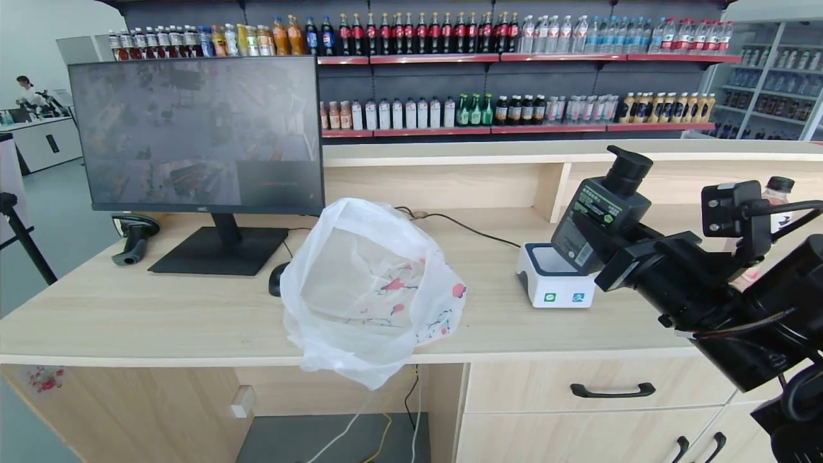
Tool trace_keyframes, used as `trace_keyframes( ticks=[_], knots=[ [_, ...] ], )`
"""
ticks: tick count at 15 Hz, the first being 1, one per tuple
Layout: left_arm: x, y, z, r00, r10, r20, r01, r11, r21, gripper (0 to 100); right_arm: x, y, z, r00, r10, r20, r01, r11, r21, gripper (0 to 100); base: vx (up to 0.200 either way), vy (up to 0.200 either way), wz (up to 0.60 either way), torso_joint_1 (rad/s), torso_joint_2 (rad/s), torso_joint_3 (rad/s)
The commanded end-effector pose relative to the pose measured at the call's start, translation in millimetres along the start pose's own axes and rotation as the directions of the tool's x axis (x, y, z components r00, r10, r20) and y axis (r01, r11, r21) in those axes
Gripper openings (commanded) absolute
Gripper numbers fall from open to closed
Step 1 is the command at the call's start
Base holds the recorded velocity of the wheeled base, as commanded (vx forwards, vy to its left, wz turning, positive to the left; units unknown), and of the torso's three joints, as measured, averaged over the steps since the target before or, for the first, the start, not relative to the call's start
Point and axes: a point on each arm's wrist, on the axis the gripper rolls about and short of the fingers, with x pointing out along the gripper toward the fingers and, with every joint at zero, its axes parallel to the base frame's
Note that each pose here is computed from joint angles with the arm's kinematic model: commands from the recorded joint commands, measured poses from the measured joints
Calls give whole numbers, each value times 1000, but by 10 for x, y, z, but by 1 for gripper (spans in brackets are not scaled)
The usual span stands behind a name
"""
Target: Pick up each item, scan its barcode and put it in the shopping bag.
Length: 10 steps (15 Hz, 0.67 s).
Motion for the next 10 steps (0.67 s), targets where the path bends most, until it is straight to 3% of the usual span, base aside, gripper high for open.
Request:
trace_keyframes(
  ticks=[1, 7, 10],
  knots=[
    [0, 0, 0, 1000, 0, 0, 0, 1000, 0, 100, 5, 1, -19, 1000, 0, -7, 0, 1000, 0, 0, 0, 0, 0, 0, 0, 0],
    [0, 0, 0, 1000, 0, 0, 0, 1000, 2, 100, 3, 17, -27, 1000, 6, -10, -6, 1000, 1, 0, 0, 0, 0, 0, 0, 0],
    [0, 0, 0, 1000, 0, 0, 0, 1000, 2, 100, -5, 29, -35, 1000, 11, -15, -11, 1000, 3, 0, 0, 0, 600, 5, 2, 2]
  ],
)
